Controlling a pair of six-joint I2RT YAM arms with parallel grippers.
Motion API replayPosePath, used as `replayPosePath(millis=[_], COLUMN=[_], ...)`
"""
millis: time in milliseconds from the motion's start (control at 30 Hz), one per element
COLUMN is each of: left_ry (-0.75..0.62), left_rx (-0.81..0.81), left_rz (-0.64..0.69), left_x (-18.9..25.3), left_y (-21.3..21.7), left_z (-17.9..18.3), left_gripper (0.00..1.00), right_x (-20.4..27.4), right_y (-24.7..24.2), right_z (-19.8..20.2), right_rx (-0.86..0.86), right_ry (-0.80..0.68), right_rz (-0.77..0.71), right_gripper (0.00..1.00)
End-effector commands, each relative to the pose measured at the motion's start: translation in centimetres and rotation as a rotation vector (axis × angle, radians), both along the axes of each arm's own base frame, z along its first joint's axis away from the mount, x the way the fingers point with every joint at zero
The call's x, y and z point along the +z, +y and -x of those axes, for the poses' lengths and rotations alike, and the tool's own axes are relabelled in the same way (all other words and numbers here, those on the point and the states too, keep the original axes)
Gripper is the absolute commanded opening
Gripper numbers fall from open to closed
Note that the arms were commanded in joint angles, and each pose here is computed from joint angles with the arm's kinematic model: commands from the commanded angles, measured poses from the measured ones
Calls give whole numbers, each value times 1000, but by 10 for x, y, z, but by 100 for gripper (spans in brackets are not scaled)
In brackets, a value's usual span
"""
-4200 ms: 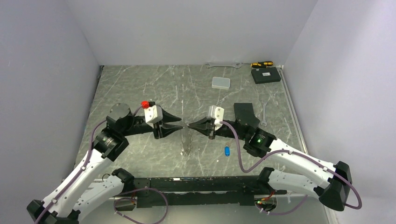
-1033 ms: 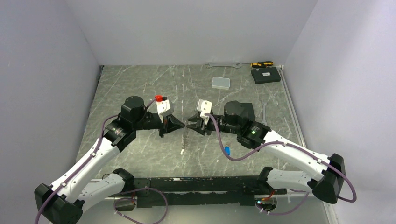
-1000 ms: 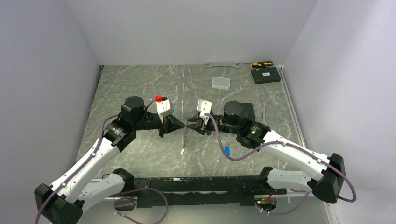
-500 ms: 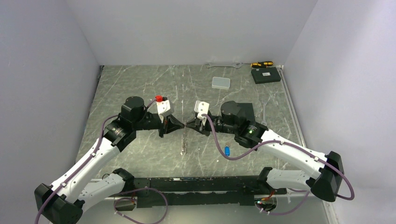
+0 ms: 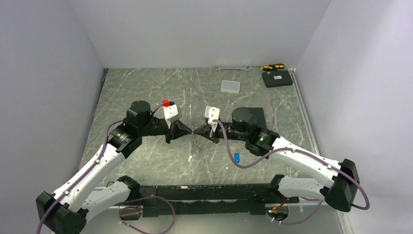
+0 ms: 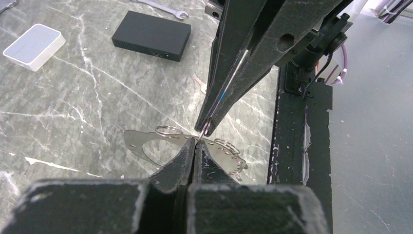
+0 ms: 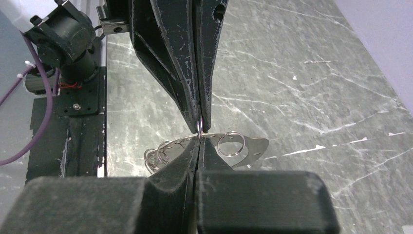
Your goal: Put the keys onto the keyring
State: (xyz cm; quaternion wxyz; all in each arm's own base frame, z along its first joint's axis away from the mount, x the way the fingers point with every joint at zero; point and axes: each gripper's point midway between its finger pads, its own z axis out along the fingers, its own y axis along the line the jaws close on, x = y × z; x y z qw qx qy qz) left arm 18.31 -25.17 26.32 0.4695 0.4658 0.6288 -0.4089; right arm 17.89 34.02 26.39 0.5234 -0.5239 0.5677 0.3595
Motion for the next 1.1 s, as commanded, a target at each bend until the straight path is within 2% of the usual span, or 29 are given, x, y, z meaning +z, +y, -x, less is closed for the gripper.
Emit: replayPosePath(millis=[0,100,167,600,700,800,833,867,933,1067], left_ry=[-123,-141,-146,-202,-242,-310,-324,-343,-363,-369], left_rx=[-26,-27,-30,-38,-9,71,103,132,178,153], left_rz=[55,62,64,105,126,179,195,214,247,278], left_x=[30,32,32,45,53,70,73,76,78,82], left_y=[-3,-1,-1,4,11,21,25,29,34,35], left_z=[-1,1,3,14,17,17,16,15,13,23], left_gripper=[0,0,4,38,53,77,95,99,99,99], right_x=[27,27,29,49,57,60,60,63,66,71], right_y=[4,4,4,-5,-8,-9,-9,-10,-10,-9], right_z=[4,8,10,13,16,19,20,21,24,37], right_rx=[22,36,43,19,20,31,32,34,49,128], right_ry=[-43,-40,-41,-73,-85,-81,-79,-83,-81,-58], right_rz=[-107,-115,-126,-225,-256,-264,-267,-278,-295,-323], right_gripper=[0,0,0,0,0,0,0,0,0,0])
